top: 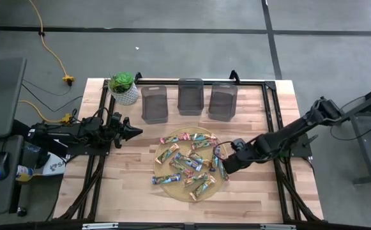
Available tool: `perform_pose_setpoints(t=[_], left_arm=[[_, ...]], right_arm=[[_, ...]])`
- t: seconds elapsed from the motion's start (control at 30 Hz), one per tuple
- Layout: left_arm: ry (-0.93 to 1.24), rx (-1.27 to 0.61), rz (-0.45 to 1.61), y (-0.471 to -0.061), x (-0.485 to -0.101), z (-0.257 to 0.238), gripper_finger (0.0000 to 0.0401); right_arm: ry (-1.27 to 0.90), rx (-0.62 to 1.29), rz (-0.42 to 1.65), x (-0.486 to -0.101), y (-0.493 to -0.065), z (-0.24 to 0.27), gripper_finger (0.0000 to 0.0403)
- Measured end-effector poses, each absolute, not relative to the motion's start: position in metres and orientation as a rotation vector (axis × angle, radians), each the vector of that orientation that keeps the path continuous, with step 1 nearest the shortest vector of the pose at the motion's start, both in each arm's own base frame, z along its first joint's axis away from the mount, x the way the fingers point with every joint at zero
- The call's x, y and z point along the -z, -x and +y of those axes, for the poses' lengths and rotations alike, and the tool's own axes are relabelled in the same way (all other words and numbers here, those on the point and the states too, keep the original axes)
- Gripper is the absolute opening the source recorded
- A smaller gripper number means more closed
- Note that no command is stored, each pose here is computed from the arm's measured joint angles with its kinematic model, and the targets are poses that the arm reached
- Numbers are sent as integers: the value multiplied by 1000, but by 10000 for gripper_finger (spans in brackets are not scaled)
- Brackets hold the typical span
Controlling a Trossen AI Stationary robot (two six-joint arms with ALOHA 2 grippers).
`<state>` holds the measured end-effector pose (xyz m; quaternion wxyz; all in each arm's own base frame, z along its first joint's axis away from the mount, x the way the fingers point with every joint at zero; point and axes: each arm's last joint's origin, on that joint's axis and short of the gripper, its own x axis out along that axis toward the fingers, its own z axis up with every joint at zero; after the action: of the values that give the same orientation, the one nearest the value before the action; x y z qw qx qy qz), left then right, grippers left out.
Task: Pick and place Granola Bars by type
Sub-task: Put the orange granola bar into the right black bin
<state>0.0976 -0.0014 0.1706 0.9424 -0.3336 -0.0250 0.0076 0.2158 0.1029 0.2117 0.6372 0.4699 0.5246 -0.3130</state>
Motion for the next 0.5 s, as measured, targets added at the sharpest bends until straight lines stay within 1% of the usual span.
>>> perform_pose_setpoints(t=[0.1,0.37,0.5], left_arm=[[680,-15,-51,-98,-171,-1,1],[680,-15,-51,-98,-171,-1,1],[680,-15,-51,-98,-171,-1,1]], right_arm=[[-1083,721,1184,-201,-213,103,34],[-1148,644,1095,-175,-216,97,144],[-1175,604,1013,-166,-220,92,183]])
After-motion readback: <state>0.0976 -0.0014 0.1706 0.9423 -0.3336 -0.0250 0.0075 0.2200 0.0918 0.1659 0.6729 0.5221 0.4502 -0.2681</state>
